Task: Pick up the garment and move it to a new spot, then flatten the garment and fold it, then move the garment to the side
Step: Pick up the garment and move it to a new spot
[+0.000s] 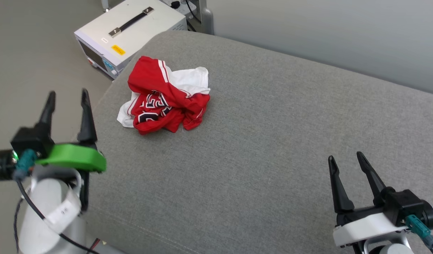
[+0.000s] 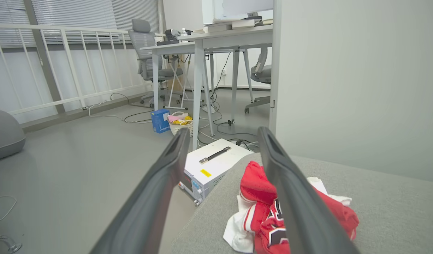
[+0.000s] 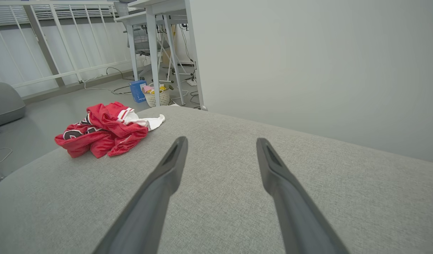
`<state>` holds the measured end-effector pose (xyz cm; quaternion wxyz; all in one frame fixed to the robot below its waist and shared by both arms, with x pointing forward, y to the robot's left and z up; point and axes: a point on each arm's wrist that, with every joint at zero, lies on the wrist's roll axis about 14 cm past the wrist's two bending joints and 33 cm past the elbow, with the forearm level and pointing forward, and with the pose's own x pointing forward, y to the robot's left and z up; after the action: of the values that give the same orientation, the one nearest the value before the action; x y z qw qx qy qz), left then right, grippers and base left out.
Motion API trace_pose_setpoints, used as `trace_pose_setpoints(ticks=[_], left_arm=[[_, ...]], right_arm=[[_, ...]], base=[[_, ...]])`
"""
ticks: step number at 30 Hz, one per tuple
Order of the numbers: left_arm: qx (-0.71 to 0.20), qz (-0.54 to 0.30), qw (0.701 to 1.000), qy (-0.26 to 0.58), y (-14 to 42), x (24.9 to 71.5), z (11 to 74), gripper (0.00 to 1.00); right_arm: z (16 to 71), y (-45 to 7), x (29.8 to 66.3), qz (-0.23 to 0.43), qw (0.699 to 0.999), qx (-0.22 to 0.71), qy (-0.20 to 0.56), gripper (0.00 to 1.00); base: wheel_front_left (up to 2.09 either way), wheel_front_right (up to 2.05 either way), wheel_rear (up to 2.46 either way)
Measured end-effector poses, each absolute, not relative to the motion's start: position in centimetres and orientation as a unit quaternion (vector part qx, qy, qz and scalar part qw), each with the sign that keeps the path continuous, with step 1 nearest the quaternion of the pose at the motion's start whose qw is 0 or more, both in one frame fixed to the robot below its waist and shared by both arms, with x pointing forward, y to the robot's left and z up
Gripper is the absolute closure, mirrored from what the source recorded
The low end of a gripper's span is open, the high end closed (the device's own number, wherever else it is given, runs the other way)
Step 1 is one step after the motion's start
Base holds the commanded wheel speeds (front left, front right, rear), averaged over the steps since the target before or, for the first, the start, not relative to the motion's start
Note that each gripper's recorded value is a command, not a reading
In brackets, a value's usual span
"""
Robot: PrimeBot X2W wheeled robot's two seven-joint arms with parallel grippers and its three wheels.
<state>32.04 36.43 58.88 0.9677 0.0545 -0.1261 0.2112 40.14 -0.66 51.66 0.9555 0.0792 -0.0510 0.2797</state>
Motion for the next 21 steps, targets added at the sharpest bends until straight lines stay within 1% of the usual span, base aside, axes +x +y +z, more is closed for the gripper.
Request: trace_pose_setpoints(ticks=[5, 7, 10, 16, 19, 21], left_arm=[[0.061, 0.190, 0.967, -0.156, 38.0, 36.9, 62.6, 0.00], [0.075, 0.172, 0.971, -0.146, 38.1, 39.3, 63.2, 0.00], [0.060, 0.140, 0.981, -0.122, 37.5, 43.1, 63.9, 0.00], [0.055, 0.076, 0.996, -0.003, 36.0, 49.5, 63.3, 0.00], [0.048, 0.050, 0.994, 0.090, 35.1, 51.4, 60.8, 0.00], [0.042, 0.032, 0.983, 0.175, 34.4, 52.2, 58.0, 0.00]], right_arm=[[51.1, -0.9, 41.7, 0.272, 0.958, 0.076, -0.052, 0.00], [50.6, -1.1, 42.3, 0.267, 0.959, 0.077, -0.049, 0.00], [49.9, -1.6, 43.1, 0.259, 0.962, 0.075, -0.045, 0.00], [48.4, -3.5, 44.7, 0.229, 0.970, 0.073, -0.033, 0.00], [47.4, -4.4, 45.2, 0.215, 0.974, 0.071, -0.025, 0.00], [46.8, -5.1, 45.5, 0.206, 0.976, 0.069, -0.019, 0.00]], base=[[0.00, 0.00, 0.00], [0.00, 0.00, 0.00], [0.00, 0.00, 0.00], [0.00, 0.00, 0.00], [0.00, 0.00, 0.00], [0.00, 0.00, 0.00]])
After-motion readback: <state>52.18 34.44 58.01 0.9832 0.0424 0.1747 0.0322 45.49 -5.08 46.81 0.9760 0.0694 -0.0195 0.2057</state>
